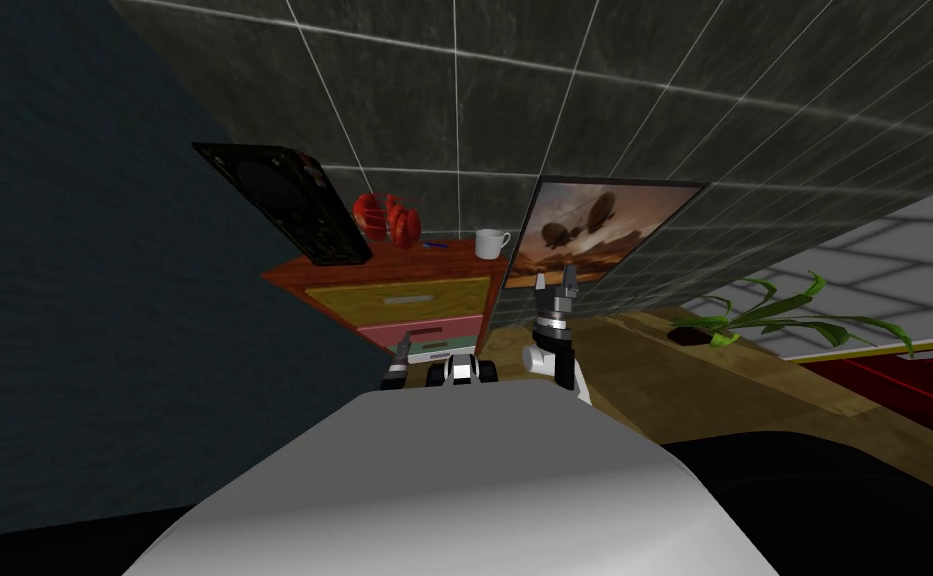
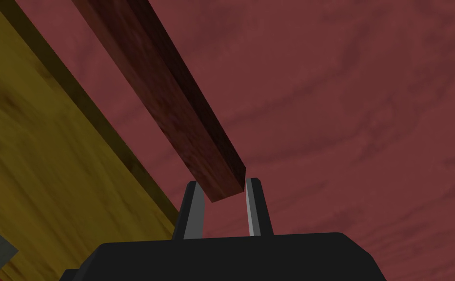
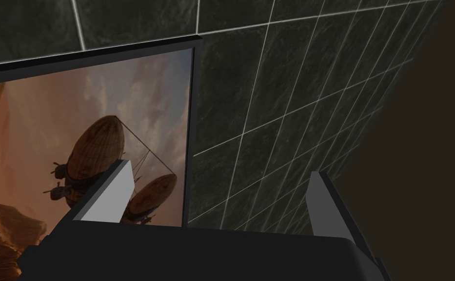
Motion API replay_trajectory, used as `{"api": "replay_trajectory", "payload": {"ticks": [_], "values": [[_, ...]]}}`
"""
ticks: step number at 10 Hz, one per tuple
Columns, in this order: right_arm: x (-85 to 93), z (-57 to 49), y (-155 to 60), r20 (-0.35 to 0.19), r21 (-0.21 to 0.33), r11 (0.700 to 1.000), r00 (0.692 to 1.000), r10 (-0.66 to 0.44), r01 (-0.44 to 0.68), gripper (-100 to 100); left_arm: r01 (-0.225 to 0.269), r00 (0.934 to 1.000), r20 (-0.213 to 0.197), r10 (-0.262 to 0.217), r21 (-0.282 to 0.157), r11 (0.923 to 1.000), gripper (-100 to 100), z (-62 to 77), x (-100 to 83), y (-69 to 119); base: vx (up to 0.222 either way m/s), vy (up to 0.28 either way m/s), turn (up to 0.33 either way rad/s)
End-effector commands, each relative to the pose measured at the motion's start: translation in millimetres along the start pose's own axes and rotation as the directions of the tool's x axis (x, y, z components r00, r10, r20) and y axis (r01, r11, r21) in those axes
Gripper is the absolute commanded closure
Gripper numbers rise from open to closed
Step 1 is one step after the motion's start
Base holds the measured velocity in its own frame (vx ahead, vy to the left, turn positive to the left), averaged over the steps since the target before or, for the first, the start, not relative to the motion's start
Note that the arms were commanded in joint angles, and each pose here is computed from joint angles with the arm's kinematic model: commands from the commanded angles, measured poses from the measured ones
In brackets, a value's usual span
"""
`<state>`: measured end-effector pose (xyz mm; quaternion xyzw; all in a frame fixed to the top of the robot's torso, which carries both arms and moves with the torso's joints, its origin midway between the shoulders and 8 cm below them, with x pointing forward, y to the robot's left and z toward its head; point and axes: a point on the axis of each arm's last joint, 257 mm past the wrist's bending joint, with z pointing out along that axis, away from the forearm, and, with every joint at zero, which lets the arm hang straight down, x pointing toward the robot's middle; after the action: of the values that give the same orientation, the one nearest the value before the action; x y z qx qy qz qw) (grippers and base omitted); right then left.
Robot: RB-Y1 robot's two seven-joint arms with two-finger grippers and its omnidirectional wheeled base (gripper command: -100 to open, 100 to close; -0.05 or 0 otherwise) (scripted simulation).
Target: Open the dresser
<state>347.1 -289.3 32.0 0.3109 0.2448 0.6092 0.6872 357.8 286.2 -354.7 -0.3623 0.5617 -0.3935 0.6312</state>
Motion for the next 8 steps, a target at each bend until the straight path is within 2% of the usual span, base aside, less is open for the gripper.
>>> {"api": "replay_trajectory", "payload": {"ticks": [1, 2, 3, 4, 5, 7, 8], "values": [[0.0, 0.0, 0, 0.000, 0.000, 1.000, 1.000, 0.000, 0.000, 0, 0.008, 1.0000, -0.006, -0.008, 0.003, 1.0000, 100, 20.5, 3.9, 6.5, -0.160, -0.010, 0.018], [0.0, 0.0, 0, 0.000, 0.000, 1.000, 1.000, 0.000, 0.000, 0, 0.011, 0.9999, -0.009, -0.011, 0.012, 0.9999, 100, 28.9, 6.0, 3.9, -0.140, -0.019, 0.022], [0.0, 0.0, 0, 0.000, 0.000, 1.000, 1.000, 0.000, 0.000, 0, 0.013, 0.9998, -0.014, -0.013, -0.002, 0.9999, 100, 27.0, 8.8, 9.7, -0.059, -0.007, -0.001], [0.0, 0.0, 0, 0.000, 0.000, 1.000, 1.000, 0.000, 0.000, 0, 0.013, 0.9999, -0.009, -0.013, 0.011, 0.9998, 100, 40.3, 6.4, 8.0, -0.096, -0.001, 0.014], [0.0, 0.0, 0, 0.000, 0.000, 1.000, 1.000, 0.000, 0.000, 0, 0.017, 0.9997, -0.018, -0.017, 0.006, 0.9998, 100, 46.6, 11.4, 11.1, -0.100, 0.002, 0.015], [0.0, 0.0, 0, 0.000, 0.000, 1.000, 1.000, 0.000, 0.000, 0, 0.019, 0.9997, -0.016, -0.018, 0.024, 0.9995, 100, 66.9, 10.7, 7.3, -0.130, -0.015, 0.012], [0.0, 0.0, 0, 0.000, 0.000, 1.000, 1.000, 0.000, 0.000, 0, 0.020, 0.9996, -0.021, -0.020, 0.014, 0.9997, 100, 66.5, 13.1, 11.3, -0.049, -0.002, 0.012]]}}
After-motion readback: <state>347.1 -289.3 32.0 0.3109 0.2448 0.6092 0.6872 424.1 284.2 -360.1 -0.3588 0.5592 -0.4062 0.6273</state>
